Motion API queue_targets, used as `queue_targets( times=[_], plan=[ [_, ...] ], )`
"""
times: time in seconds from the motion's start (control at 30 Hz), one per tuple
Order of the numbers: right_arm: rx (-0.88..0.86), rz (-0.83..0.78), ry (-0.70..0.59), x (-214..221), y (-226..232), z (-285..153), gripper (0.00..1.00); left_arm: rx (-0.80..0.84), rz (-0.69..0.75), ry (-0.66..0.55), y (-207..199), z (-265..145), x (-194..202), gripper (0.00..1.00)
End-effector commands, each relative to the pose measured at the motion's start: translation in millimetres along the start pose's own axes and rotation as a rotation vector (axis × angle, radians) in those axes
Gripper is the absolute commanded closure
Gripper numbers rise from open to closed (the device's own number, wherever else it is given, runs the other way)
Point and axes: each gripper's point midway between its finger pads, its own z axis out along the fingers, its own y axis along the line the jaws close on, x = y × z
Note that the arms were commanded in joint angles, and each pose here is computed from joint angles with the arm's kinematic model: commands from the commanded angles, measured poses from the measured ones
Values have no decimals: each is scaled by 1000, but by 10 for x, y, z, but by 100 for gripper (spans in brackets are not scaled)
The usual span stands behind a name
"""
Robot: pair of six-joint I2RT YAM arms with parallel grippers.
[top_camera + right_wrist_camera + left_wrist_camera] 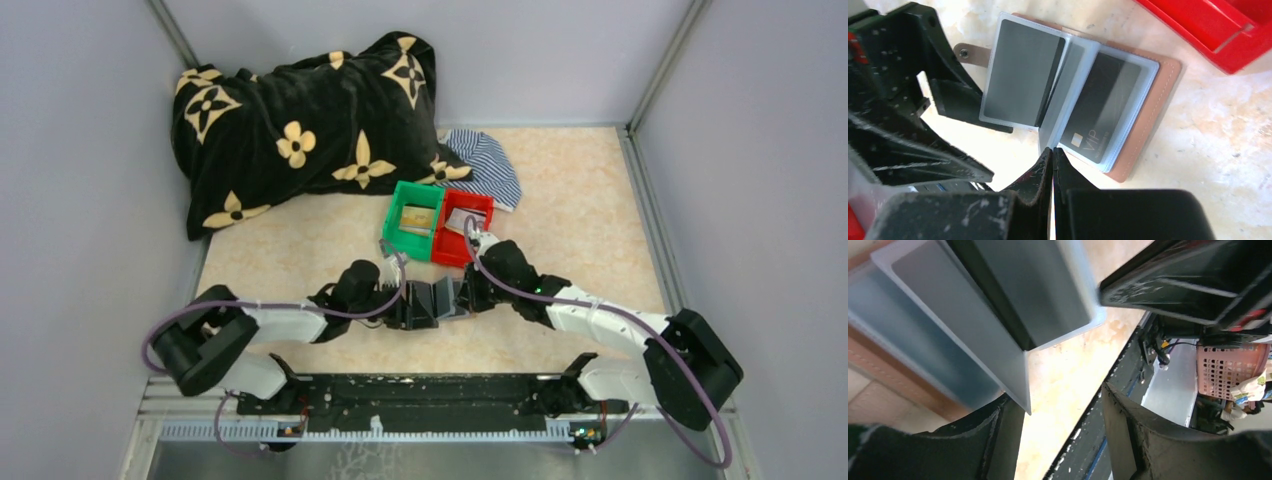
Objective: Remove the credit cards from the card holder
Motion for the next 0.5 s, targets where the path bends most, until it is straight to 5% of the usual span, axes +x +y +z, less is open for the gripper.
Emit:
queue_targets(
  times=[0.0,0.23,0.47],
  plan=[
    [-64,-26,-48,-228,255,43,100,-57,46,-29,-19,-193,-54,37],
    [-101,-38,-27,-186,390,176,100,-162,95,-51,111,-344,-80,37],
    [-105,-42,-6,-127,419,264,100,-121,153,-163,-294,-627,-408,37]
  ],
)
